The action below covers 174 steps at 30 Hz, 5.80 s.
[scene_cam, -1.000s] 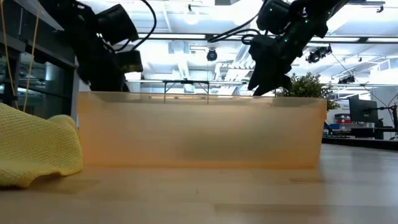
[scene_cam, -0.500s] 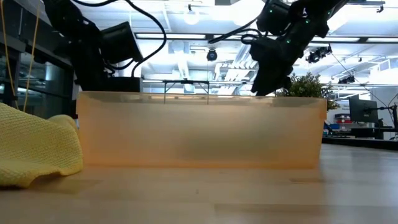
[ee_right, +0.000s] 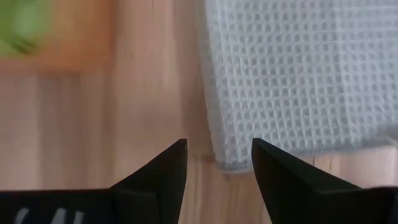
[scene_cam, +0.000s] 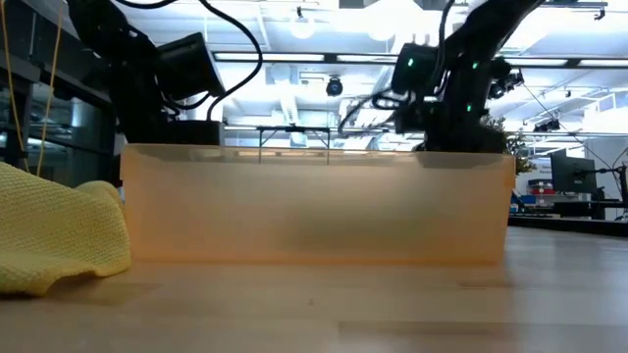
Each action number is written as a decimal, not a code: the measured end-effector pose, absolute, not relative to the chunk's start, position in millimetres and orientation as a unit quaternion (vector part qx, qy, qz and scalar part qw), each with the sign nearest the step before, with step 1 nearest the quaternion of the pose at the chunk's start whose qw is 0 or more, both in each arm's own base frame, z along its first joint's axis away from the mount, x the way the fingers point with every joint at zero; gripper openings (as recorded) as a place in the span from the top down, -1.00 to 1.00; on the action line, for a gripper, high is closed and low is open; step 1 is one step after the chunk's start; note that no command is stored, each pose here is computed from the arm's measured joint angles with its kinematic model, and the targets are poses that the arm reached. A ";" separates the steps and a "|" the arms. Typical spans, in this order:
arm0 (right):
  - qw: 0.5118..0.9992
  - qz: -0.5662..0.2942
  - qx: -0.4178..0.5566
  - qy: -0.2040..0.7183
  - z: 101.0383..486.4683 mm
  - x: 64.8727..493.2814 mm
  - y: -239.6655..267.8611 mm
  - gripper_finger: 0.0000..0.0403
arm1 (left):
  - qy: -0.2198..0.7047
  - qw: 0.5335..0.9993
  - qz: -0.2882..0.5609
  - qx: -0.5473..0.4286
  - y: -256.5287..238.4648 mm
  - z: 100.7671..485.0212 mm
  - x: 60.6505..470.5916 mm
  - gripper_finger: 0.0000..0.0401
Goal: Fold microfiber towels
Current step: Fold the gray towel
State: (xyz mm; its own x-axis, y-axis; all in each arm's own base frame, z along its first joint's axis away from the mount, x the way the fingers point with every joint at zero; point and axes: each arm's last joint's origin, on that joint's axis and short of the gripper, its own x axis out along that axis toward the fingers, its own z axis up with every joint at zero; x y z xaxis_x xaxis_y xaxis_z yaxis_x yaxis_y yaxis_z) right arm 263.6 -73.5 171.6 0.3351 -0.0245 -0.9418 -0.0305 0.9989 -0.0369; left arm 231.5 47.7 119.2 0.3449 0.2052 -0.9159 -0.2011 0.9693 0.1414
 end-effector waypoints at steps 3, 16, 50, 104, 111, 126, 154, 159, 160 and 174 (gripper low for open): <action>0.801 0.020 -0.043 0.597 157.2 267.3 -74.9 0.18 | 0.559 0.820 0.123 0.001 47.5 119.0 231.4 0.77; 0.775 0.015 -0.044 0.631 130.1 274.6 -77.7 0.56 | 0.560 0.819 0.129 0.000 47.9 118.5 231.1 0.95; 0.811 -0.195 0.251 0.492 202.2 244.5 -102.7 1.00 | 0.492 0.813 0.260 -0.173 113.7 177.1 204.8 1.00; 0.768 -0.384 0.286 0.426 170.5 261.6 -134.8 0.73 | 0.436 0.786 0.414 -0.143 151.4 154.3 217.7 0.78; 0.760 -0.437 0.261 0.405 172.3 260.2 -139.9 0.23 | 0.434 0.782 0.427 -0.133 151.7 156.4 216.4 0.41; 0.779 -0.330 0.265 0.463 203.5 227.2 -113.4 -0.06 | 0.373 0.877 0.251 -0.173 124.9 204.1 195.6 0.10; 0.805 -0.291 0.450 0.256 158.1 200.1 -90.7 -0.06 | 0.414 0.849 0.232 -0.233 131.0 118.9 215.0 0.12; 0.800 -0.292 0.458 0.254 158.1 200.2 -90.5 -0.06 | 0.446 0.841 0.213 -0.221 120.4 115.8 217.0 0.12; 0.800 -0.290 0.459 0.254 158.1 200.2 -90.4 -0.06 | 0.452 0.841 0.207 -0.216 117.7 115.5 217.6 0.12; 0.706 -0.356 0.562 0.243 140.9 202.0 -92.1 -0.06 | 0.460 0.847 0.190 -0.184 103.8 119.7 220.7 0.12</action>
